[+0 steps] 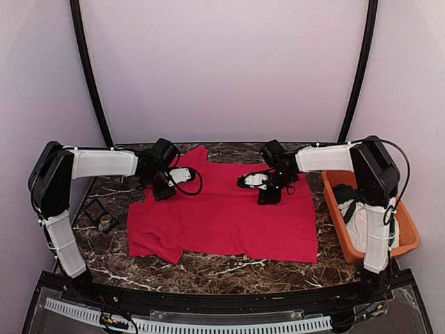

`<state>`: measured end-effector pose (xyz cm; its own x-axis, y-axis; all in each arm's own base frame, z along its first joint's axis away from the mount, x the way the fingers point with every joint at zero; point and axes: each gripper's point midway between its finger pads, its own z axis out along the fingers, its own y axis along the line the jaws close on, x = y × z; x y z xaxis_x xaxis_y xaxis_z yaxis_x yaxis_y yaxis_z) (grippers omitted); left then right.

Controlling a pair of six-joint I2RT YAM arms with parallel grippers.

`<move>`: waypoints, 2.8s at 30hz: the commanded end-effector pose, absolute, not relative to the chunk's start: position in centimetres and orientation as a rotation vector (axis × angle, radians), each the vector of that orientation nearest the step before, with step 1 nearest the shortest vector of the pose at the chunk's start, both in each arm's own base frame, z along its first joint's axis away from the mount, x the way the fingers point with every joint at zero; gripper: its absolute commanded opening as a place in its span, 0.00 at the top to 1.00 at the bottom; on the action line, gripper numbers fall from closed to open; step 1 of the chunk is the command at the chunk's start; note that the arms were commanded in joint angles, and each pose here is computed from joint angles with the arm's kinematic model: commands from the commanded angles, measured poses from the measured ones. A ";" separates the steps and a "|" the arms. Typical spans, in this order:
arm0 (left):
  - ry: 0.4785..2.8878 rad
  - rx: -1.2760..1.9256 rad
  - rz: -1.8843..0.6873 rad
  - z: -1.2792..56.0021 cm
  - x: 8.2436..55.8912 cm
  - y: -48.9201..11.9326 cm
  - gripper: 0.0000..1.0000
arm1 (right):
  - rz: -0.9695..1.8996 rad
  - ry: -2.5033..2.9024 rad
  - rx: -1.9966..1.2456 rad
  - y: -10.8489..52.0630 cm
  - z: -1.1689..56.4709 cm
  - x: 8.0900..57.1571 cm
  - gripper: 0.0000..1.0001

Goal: Pin the brooch onto the clothing
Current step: Smooth out the flattened clothing at the center of the board.

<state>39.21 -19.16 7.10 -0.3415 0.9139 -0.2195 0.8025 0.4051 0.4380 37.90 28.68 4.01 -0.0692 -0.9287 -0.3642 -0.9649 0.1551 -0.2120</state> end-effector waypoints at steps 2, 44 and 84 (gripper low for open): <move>2.230 1.434 0.376 8.4 39.0 -18.3 0.99 | 0.035 2.082 -1.748 27.2 2.6 39.6 0.60; 2.232 1.402 0.393 8.6 39.5 -18.3 0.99 | 0.159 2.161 -1.723 26.8 1.4 39.9 0.83; 2.245 1.365 0.439 8.6 39.9 -17.9 0.99 | -0.026 2.108 -1.702 25.2 1.7 41.9 0.56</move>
<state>39.94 -18.34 7.41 -0.3799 0.9004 -0.2120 0.7592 0.4344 0.4846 41.58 25.64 3.01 -0.1416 -0.9321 -0.3334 -0.9239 0.2454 -0.2936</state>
